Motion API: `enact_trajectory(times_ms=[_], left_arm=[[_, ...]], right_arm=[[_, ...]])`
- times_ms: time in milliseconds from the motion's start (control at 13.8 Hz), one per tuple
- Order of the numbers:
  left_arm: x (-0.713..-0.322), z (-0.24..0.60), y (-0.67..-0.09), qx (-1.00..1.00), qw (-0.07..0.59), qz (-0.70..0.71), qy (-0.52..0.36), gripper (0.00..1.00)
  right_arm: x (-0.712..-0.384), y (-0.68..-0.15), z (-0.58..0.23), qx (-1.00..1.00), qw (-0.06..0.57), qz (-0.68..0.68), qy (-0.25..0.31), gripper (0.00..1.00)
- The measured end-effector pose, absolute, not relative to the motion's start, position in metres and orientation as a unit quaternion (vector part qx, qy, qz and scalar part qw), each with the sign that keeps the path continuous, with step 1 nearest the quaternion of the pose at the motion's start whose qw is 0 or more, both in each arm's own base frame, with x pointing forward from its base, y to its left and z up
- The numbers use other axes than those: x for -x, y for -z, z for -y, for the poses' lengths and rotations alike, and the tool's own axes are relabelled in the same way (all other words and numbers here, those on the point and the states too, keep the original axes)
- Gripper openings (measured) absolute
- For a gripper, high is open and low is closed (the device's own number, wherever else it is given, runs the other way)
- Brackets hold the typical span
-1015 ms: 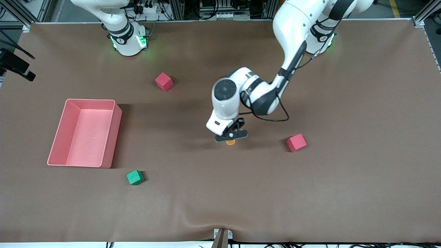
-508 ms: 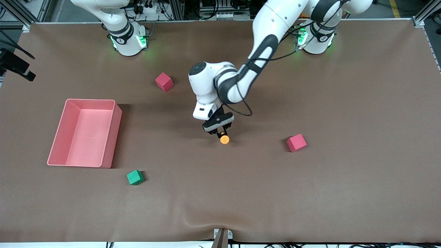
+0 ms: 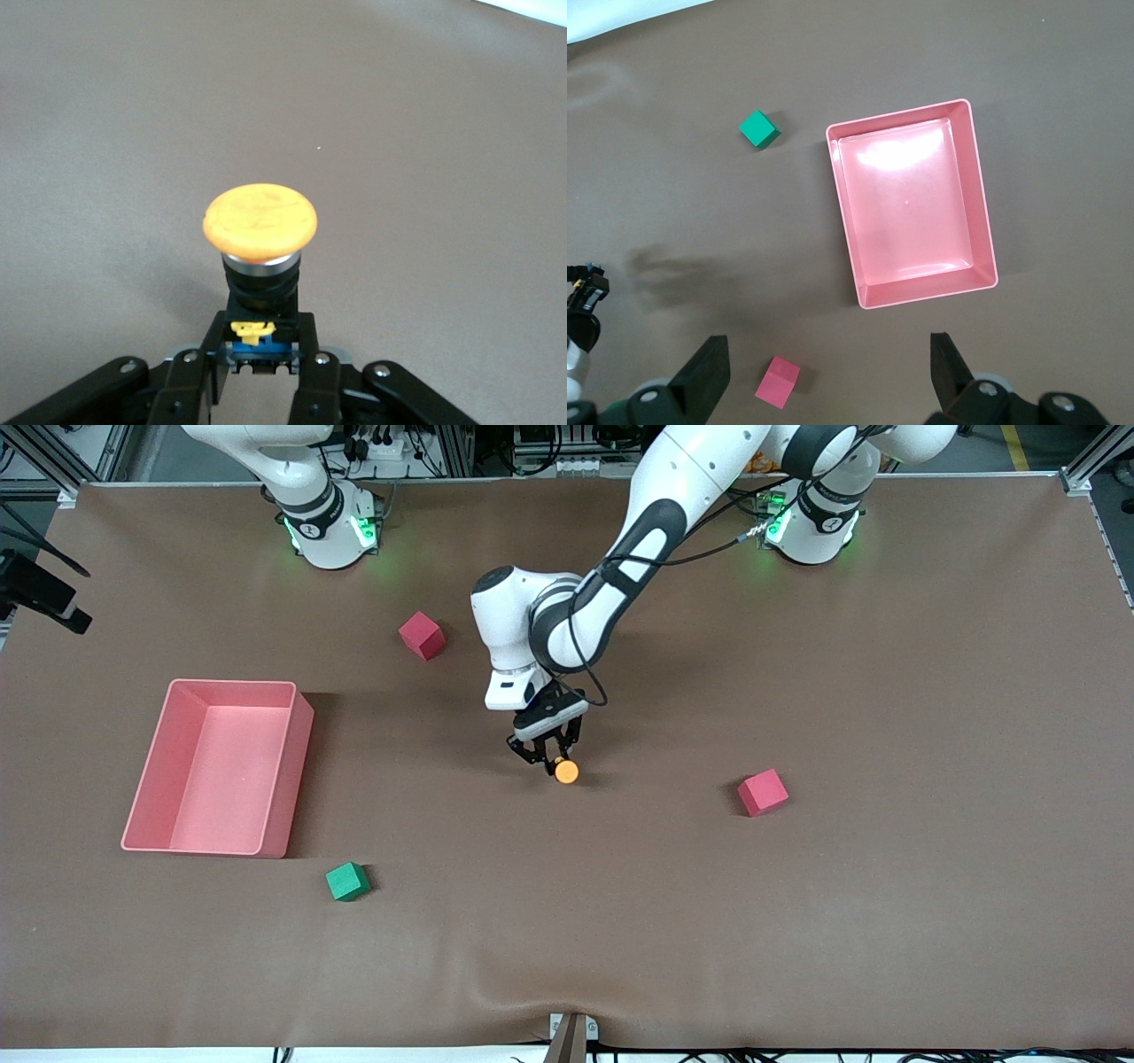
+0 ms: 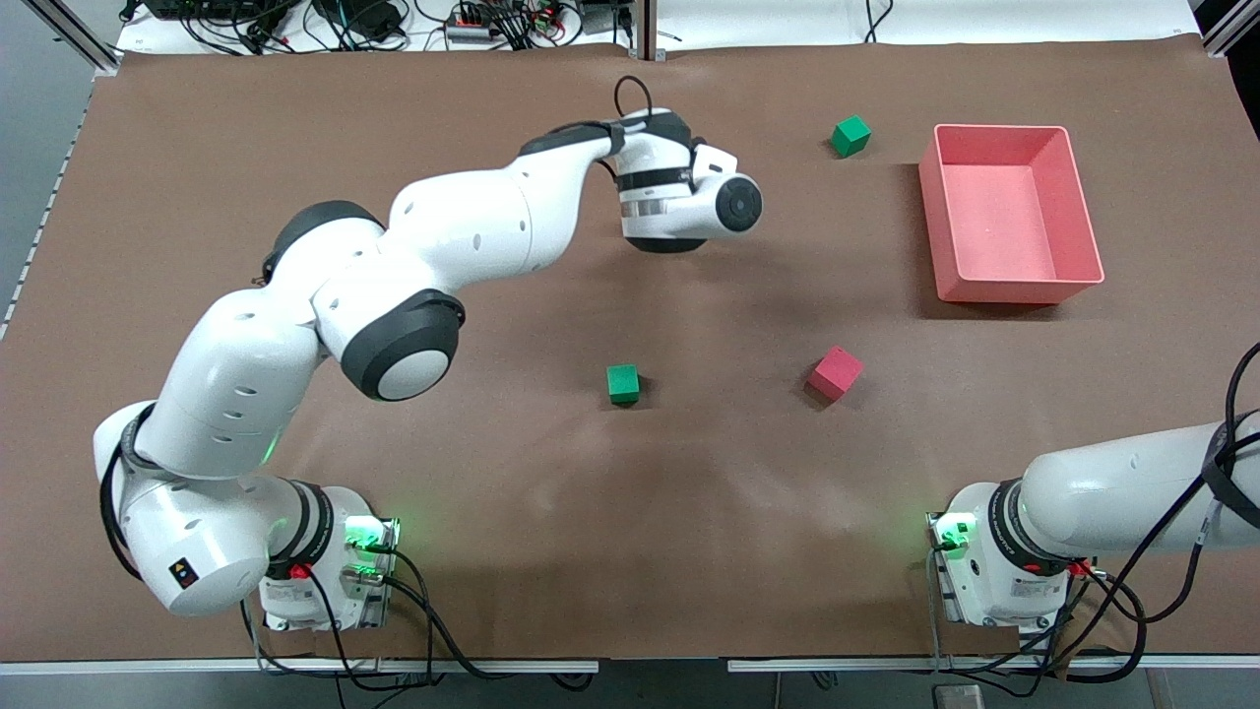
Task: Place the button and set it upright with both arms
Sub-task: 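Lift and rotate the button cap-up with the left gripper, then set the button upright on the table and open the left gripper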
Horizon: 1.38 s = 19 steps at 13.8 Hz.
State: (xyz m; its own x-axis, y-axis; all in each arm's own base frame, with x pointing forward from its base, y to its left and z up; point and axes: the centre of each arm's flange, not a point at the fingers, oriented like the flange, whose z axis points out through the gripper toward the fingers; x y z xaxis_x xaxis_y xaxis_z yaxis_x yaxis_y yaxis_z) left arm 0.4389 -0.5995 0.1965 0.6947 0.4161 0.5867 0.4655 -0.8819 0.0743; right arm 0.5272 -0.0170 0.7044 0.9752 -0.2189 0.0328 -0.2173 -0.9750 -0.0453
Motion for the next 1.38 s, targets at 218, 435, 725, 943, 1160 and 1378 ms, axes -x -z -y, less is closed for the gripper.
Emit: enact_trajectory(times_ms=[218, 435, 725, 943, 1160, 1378], left_arm=[[-0.415, 0.606, -0.151, 0.916, 0.052, 0.213, 0.335, 0.33], [-0.402, 0.612, -0.139, 0.911, 0.048, 0.195, 0.36, 0.33], [-0.4, 0.614, -0.138, 0.911, 0.047, 0.187, 0.365, 0.33], [-0.4, 0.613, -0.136, 0.911, 0.048, 0.187, 0.365, 0.33], [-0.4, 0.613, -0.136, 0.911, 0.048, 0.186, 0.365, 0.37], [-0.395, 0.617, -0.137, 0.913, 0.043, 0.184, 0.362, 0.69]], right_arm=[[-0.527, -0.704, 0.017, 0.994, 0.021, -0.11, 0.019, 1.0], [-0.527, -0.704, 0.017, 0.994, 0.021, -0.11, 0.019, 1.0], [-0.527, -0.704, 0.017, 0.994, 0.021, -0.11, 0.019, 1.0], [-0.527, -0.704, 0.017, 0.994, 0.021, -0.11, 0.019, 1.0], [-0.527, -0.704, 0.017, 0.994, 0.021, -0.11, 0.019, 1.0], [-0.527, -0.704, 0.017, 0.994, 0.021, -0.11, 0.019, 1.0]])
